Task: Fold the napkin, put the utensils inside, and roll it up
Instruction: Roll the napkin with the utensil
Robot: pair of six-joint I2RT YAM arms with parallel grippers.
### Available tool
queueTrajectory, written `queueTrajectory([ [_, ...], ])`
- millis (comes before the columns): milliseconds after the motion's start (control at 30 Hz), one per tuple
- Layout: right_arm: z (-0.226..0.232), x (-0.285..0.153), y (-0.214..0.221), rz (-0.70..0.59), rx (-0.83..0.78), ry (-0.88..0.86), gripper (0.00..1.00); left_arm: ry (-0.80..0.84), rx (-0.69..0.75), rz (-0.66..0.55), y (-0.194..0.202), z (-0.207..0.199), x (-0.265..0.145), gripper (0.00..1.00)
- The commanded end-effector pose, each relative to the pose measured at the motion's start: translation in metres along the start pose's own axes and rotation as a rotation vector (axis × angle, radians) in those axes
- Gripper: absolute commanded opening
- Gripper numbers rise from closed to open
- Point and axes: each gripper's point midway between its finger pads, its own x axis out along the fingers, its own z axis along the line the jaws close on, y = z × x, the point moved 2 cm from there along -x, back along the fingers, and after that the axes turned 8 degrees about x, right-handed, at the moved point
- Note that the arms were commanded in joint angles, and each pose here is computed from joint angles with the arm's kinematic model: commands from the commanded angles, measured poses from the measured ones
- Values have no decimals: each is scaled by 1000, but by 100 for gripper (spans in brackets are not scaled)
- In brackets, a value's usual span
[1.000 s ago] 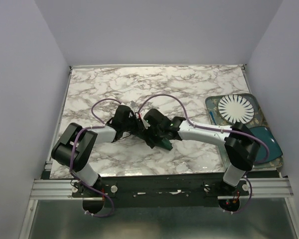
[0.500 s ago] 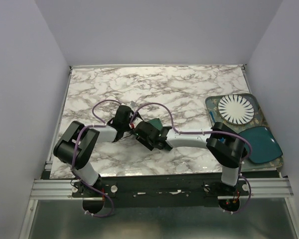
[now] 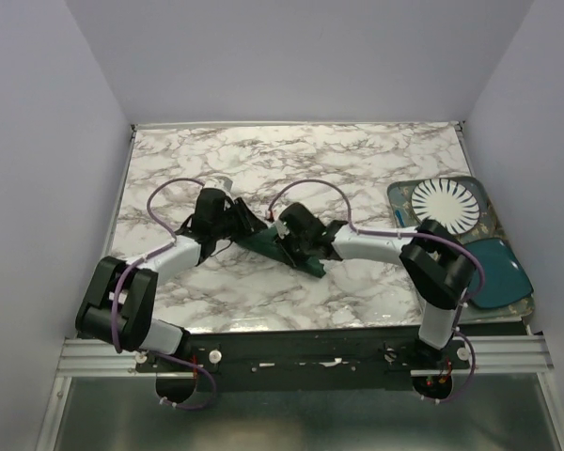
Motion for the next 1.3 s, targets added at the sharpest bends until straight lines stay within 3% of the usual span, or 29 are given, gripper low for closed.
queueTrajectory([
  [0, 13, -3, 18, 133, 181, -419, 39, -10, 86, -76, -26, -19, -23, 44],
  [167, 4, -8, 13, 251, 386, -718, 43, 28, 108, -37, -16, -35, -18, 44],
  [600, -20, 5, 21, 336, 526, -721, 44, 0, 99, 43, 17, -18, 24, 40],
  [733, -32, 1, 18, 318, 490, -612, 55, -7, 94, 54, 22, -11, 33, 39],
  [967, -47, -26, 3, 285, 380, -382, 65, -8, 86, 63, 27, -6, 38, 38],
  [1267, -36, -62, -30, 35, 77, 78, 72, -14, 64, 91, 41, 6, 44, 37],
])
